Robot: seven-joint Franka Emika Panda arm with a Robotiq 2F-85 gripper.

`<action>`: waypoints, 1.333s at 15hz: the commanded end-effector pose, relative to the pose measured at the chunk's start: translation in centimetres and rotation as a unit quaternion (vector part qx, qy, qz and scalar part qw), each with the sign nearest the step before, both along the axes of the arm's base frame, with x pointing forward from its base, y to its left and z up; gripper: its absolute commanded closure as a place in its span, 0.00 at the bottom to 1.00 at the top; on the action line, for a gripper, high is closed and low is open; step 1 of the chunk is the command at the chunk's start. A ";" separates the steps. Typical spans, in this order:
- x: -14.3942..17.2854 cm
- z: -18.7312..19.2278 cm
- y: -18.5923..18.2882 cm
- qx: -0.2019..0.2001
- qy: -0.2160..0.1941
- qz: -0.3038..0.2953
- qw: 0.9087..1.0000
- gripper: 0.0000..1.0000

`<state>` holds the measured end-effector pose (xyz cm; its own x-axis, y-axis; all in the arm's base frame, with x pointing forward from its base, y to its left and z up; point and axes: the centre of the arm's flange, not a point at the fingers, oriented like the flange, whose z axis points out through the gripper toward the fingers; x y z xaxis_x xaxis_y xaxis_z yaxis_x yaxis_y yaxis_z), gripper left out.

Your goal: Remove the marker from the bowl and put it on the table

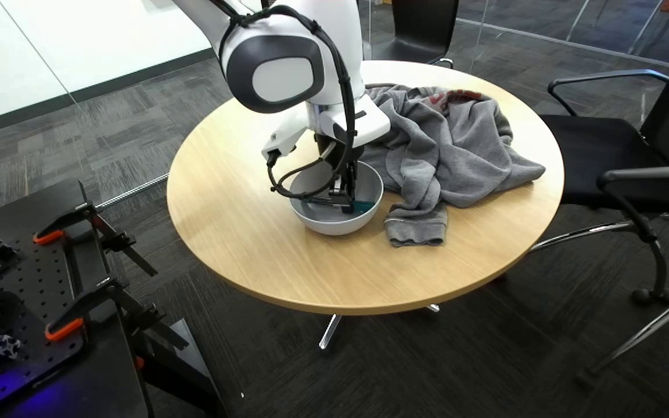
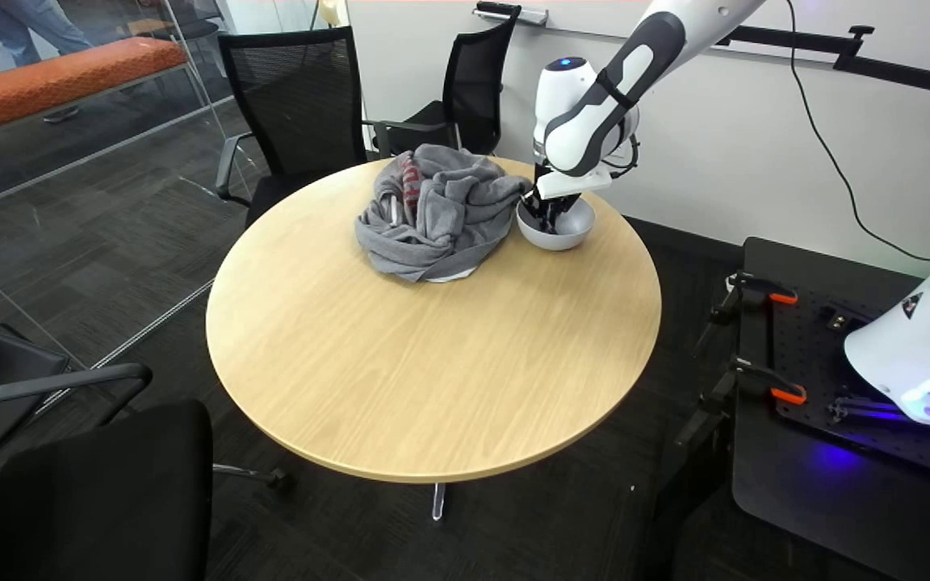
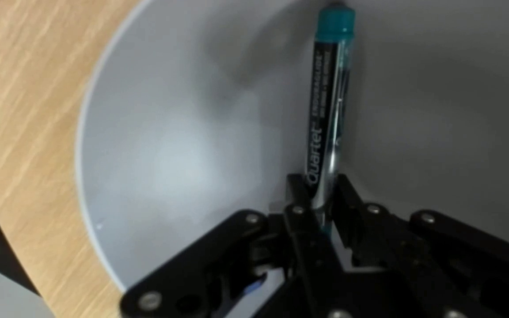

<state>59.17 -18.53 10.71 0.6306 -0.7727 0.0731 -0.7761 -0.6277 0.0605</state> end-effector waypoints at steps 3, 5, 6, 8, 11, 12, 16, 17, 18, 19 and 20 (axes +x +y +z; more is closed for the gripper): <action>-0.4 2.5 1.0 0.003 0.002 -0.002 1.000 0.95; -0.9 4.2 1.7 -0.001 0.004 -0.005 1.000 0.95; -1.1 5.1 2.0 -0.004 0.005 -0.004 1.000 0.95; -1.8 7.2 2.9 -0.011 0.000 -0.001 1.000 0.95; -3.0 10.4 4.2 -0.023 -0.013 0.012 1.000 0.95; -3.4 11.5 4.6 -0.029 -0.017 0.018 0.999 0.95; -4.6 16.2 6.8 -0.070 -0.033 0.054 0.996 0.95; -4.7 17.1 7.4 -0.080 -0.037 0.070 0.994 0.95; -4.7 18.1 8.2 -0.090 -0.038 0.090 0.991 0.95; -4.6 19.1 9.3 -0.100 -0.037 0.115 0.988 0.95; -4.6 19.8 10.2 -0.108 -0.035 0.138 0.984 0.95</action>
<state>56.32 -11.32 26.99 0.7531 -0.6044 0.2599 -0.6472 -0.7516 0.1276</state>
